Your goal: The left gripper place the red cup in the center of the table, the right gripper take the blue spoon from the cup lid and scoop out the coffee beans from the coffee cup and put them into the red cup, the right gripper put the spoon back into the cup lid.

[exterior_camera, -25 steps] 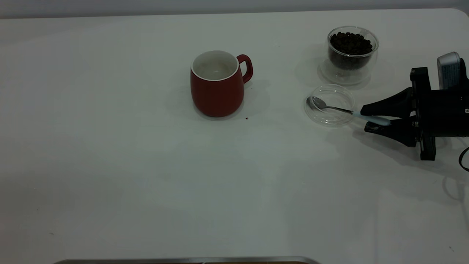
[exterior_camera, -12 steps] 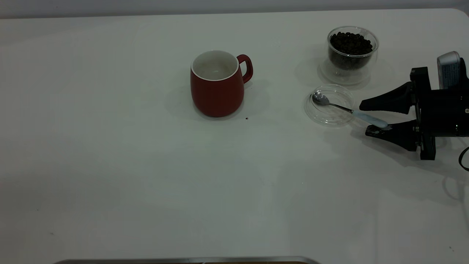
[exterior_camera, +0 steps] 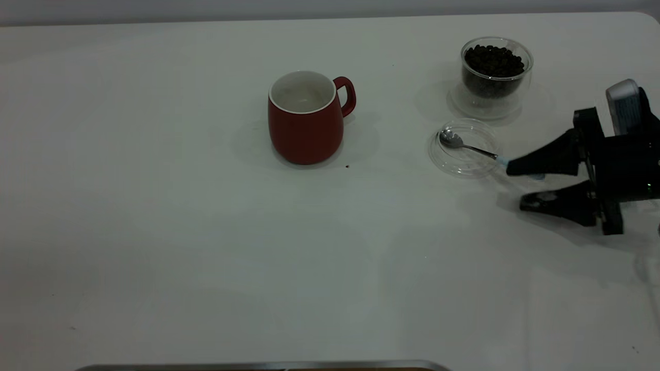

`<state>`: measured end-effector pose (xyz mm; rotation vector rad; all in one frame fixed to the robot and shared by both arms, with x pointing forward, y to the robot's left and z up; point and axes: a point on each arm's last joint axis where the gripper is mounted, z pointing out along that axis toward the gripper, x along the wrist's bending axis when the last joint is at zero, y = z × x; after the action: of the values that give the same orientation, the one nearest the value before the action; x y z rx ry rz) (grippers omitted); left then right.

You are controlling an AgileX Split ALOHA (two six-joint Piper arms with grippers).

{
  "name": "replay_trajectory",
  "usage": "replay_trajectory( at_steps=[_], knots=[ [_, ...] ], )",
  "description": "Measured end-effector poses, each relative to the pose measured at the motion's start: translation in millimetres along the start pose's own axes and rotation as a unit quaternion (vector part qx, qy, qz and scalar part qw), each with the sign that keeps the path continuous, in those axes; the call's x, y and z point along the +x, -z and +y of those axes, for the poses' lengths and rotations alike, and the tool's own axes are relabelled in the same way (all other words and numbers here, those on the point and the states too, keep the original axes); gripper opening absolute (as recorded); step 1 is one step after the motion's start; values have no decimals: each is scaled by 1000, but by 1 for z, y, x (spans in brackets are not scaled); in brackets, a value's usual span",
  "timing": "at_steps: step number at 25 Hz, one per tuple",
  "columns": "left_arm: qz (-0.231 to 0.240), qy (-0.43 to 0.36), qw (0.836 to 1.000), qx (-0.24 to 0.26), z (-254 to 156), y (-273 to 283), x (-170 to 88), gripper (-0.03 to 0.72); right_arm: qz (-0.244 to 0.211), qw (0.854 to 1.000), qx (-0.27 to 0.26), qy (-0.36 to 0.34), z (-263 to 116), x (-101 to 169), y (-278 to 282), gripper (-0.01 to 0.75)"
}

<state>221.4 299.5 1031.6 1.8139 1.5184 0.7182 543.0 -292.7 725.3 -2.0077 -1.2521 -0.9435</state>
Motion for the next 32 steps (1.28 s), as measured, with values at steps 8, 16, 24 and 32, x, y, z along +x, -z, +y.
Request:
replay_trajectory(
  at_steps=[8, 16, 24, 32],
  knots=[
    [0, -1, 1000, 0, 0, 0, 0, 516, -34, 994, -72, 71, 25, 56, 54, 536],
    [0, -1, 1000, 0, 0, 0, 0, 516, -146, 955, -108, 235, -3, 174, 115, 536],
    [0, -1, 1000, 0, 0, 0, 0, 516, -236, 895, -86, 369, -125, 268, 192, 536],
    [0, 0, 1000, 0, 0, 0, 0, 516, -384, 874, -122, 271, -201, 219, 239, 536]
  ],
)
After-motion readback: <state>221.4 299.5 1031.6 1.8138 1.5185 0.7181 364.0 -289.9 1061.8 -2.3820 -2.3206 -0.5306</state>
